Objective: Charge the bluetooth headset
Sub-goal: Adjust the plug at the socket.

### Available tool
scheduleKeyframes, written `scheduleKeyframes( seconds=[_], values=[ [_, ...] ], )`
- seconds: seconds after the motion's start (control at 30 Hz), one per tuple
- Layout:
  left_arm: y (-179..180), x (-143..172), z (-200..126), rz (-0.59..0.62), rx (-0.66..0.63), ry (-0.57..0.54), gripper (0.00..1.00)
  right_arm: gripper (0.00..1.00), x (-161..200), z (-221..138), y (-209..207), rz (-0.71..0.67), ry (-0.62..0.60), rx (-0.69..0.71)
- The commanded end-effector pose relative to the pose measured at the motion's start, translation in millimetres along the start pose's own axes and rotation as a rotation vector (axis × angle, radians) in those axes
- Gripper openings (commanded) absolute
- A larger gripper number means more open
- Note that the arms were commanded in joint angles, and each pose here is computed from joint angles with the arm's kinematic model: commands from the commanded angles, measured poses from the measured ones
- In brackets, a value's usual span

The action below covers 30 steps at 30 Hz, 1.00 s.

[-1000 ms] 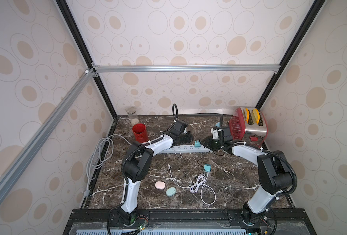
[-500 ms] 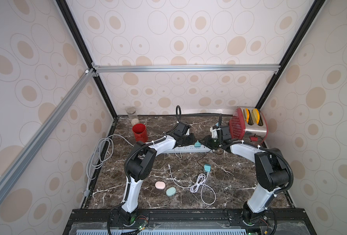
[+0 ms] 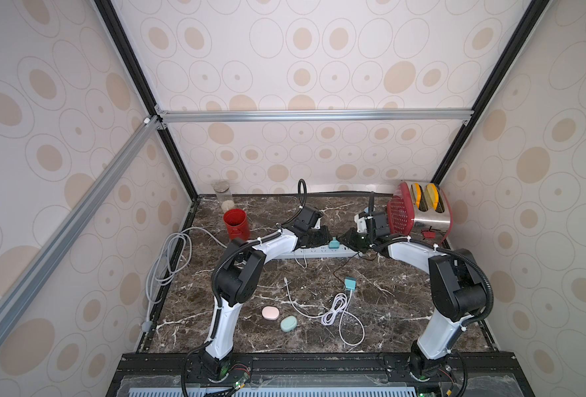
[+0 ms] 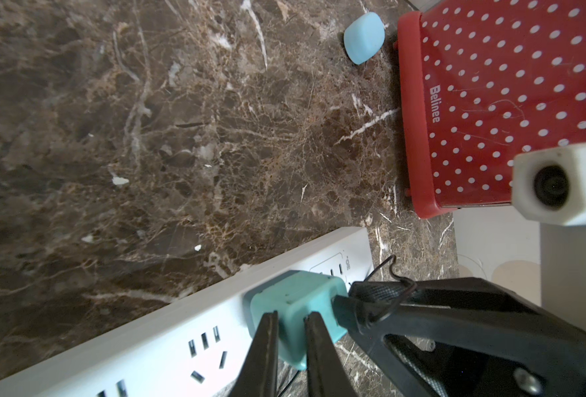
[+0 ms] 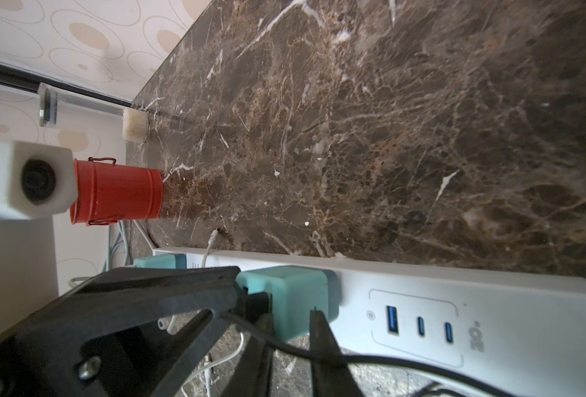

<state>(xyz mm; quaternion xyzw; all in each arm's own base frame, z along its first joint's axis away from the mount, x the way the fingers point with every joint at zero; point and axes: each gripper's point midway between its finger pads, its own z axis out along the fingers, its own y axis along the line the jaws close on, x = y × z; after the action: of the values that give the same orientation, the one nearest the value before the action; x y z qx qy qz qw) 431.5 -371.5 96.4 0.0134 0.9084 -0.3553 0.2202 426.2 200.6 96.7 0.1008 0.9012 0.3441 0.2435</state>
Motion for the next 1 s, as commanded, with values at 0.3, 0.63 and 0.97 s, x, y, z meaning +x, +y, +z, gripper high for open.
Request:
scheduleKeyframes(
  seconds=[0.3, 0.63, 0.97],
  values=[
    [6, 43, 6, -0.003, -0.036, 0.100, 0.15, 0.12, 51, 23, -35, 0.045, 0.095, 0.106],
    [3, 58, 9, 0.010, -0.024, 0.135, 0.14, 0.07, 75, 19, -47, 0.048, 0.111, 0.170],
    [8, 66, 12, 0.023, -0.037, 0.164, 0.14, 0.05, 94, 26, -58, 0.066, 0.146, 0.181]
  ],
)
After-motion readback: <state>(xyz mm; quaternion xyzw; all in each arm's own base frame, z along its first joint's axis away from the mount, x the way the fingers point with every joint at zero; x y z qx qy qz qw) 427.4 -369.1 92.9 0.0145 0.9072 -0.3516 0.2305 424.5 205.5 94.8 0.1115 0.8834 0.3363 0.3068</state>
